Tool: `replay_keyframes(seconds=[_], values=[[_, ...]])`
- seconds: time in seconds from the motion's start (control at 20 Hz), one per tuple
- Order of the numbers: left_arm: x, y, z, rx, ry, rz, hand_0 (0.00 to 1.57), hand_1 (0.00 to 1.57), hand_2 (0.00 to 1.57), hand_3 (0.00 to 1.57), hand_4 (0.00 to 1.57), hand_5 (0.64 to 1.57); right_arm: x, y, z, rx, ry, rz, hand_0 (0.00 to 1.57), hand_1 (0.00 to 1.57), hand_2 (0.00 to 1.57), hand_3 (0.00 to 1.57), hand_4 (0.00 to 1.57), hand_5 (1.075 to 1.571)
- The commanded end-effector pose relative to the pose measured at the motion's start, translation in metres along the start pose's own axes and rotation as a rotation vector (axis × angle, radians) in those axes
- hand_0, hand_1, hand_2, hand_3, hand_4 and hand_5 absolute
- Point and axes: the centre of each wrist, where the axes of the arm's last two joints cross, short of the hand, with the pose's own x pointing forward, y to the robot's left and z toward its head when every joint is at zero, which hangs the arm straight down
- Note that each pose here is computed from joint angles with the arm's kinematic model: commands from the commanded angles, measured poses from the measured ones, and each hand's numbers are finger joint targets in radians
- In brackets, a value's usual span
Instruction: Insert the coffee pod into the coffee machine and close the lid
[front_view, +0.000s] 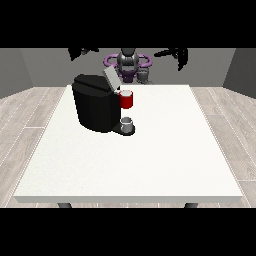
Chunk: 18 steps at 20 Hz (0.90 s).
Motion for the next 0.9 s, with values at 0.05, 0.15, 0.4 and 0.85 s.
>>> replay_keyframes(seconds=[0.05, 0.15, 0.4, 0.85], values=[[-0.014, -0.014, 0.011, 0.004, -0.023, 0.101, 0.00, 0.00, 0.00, 0.00, 0.00, 1.571, 0.030, 0.008, -0.017, 0.053, -0.058, 0.002, 0.00, 0.00, 0.00, 0.00, 0.00, 1.571], [-0.028, -0.029, 0.021, -0.017, -0.017, 0.115, 0.00, 0.00, 0.00, 0.00, 0.00, 1.571, 0.020, 0.016, -0.010, 0.104, -0.060, -0.001, 0.00, 0.00, 0.00, 0.00, 0.00, 1.571], [-0.032, -0.041, 0.031, -0.044, -0.026, 0.174, 0.00, 0.00, 0.00, 0.00, 0.00, 1.571, 0.032, 0.014, -0.025, 0.127, -0.066, 0.062, 0.00, 0.00, 0.00, 0.00, 0.14, 1.571], [-0.005, -0.036, 0.047, -0.015, -0.080, 0.175, 0.00, 0.00, 0.00, 0.00, 0.00, 1.571, 0.027, -0.002, -0.038, 0.182, -0.075, 0.067, 0.00, 0.00, 0.00, 0.00, 0.00, 1.571]])
